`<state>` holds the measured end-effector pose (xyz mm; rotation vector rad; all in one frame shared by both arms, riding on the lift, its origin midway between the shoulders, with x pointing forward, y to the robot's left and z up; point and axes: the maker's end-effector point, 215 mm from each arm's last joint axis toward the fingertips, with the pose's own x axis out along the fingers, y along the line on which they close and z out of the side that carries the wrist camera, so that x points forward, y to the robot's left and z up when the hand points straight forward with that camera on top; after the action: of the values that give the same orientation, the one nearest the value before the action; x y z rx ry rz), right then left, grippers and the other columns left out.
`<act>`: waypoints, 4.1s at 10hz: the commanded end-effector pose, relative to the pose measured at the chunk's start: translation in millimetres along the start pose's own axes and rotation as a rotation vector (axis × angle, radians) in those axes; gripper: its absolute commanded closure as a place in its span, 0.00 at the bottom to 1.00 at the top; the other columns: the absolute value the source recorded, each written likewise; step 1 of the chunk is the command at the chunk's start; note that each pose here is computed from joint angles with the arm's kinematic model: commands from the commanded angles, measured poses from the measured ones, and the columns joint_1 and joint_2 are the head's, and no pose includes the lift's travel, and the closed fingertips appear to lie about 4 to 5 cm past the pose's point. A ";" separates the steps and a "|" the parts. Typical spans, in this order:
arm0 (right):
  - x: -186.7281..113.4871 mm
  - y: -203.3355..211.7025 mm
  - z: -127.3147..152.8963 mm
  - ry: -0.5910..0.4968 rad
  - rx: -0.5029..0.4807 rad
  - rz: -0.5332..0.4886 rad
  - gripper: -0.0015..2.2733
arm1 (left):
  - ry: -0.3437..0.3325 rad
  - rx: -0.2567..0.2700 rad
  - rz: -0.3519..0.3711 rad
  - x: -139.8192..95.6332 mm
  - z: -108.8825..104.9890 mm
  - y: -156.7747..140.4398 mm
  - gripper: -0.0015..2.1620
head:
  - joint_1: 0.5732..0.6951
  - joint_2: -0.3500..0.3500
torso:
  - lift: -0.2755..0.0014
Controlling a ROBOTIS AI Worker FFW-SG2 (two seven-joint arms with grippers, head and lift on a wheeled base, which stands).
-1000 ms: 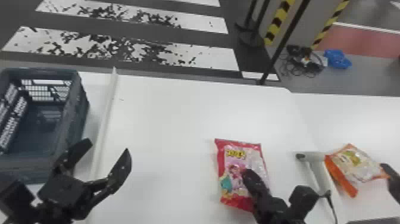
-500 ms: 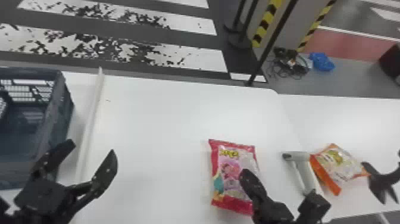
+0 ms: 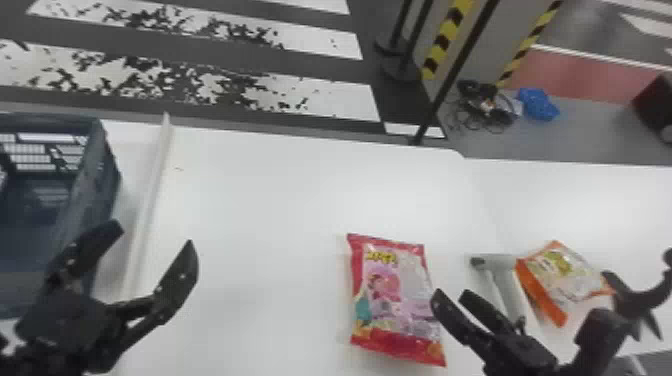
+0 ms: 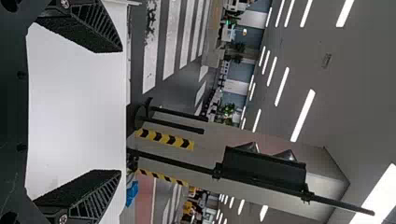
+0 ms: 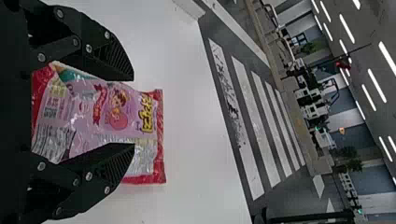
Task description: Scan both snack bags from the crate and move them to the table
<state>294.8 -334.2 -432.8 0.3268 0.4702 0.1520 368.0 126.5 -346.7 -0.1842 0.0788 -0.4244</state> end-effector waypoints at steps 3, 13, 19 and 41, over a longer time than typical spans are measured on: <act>-16.4 -149.0 39.1 -0.110 -0.139 -0.216 0.03 | 0.026 0.052 0.068 -0.7 -9.7 22.2 0.03 | 1.00 0.00 | 0.68; 42.7 -217.9 21.7 -0.080 -0.216 -0.185 0.04 | 0.138 -0.005 0.162 8.2 -42.8 46.3 0.03 | 1.00 0.00 | 0.68; 60.4 -197.1 -34.5 0.058 -0.163 -0.138 0.99 | 0.190 -0.018 0.152 7.3 -49.4 40.1 0.03 | 1.00 0.00 | 0.68; -18.0 57.5 -92.0 0.143 0.011 0.104 0.99 | 0.230 -0.002 0.110 17.3 -74.7 27.3 0.03 | 1.00 0.17 | 0.68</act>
<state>231.4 -257.7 -482.5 0.3490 0.6017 0.2803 386.2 131.9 -425.2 -0.1313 0.3133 -0.3359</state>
